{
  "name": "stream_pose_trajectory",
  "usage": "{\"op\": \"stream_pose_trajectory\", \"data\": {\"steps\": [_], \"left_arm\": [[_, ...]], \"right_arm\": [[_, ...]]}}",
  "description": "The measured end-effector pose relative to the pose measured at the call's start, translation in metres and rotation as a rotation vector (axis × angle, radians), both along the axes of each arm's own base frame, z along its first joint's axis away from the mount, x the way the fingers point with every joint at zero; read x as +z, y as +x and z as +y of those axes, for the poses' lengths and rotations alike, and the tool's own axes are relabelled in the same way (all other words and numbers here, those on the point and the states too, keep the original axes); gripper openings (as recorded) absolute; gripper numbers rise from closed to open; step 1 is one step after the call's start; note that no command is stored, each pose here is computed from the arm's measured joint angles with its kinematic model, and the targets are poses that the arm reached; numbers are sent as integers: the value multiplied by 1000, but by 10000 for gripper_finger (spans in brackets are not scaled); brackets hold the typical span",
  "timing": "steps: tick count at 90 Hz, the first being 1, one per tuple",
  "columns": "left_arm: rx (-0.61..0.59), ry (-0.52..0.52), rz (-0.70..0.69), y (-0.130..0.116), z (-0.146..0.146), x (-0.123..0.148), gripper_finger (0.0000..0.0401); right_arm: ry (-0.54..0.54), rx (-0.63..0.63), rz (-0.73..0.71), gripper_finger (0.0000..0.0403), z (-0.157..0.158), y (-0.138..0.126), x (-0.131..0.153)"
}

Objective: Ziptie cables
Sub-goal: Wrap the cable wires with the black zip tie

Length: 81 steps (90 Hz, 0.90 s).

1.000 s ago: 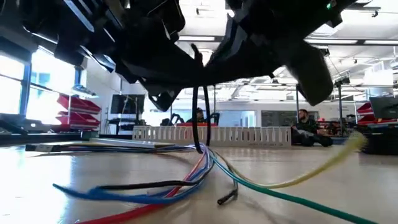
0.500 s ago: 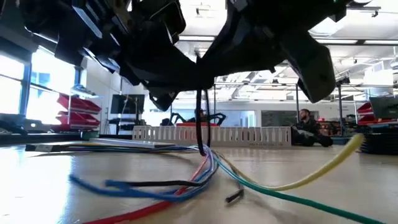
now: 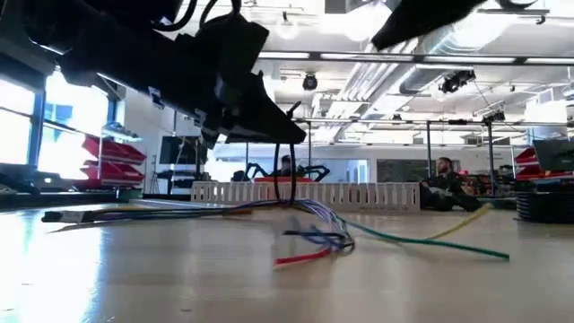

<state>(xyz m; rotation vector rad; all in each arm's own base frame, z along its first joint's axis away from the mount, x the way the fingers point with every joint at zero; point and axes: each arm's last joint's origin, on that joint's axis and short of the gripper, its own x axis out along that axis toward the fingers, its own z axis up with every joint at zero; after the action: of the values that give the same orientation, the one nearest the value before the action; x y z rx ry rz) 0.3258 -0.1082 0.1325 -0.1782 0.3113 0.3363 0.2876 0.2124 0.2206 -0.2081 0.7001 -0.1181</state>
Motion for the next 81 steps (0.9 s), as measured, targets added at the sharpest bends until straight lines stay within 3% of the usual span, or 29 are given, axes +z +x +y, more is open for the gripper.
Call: {"op": "stream_pose_trajectory", "data": {"steps": [10,23,34,47,63,81], "left_arm": [[-2,-1,-1,0,-1,0,0],[-6,-2,2,0,-1,0,0],[-48,5,14,-1,-3,1,0],[-87,-2,17,-4,-6,10,0],[-211,-111,42,-4,-8,10,0],[-231,-152,54,-5,-10,8,0]], "right_arm": [[36,2,13,124,1,9,-12],[175,15,28,124,-7,46,-47],[248,-90,29,124,-25,70,-78],[275,-212,130,115,-44,75,-105],[136,-275,320,95,-57,57,-108],[-236,-61,493,87,-61,40,-105]]}}
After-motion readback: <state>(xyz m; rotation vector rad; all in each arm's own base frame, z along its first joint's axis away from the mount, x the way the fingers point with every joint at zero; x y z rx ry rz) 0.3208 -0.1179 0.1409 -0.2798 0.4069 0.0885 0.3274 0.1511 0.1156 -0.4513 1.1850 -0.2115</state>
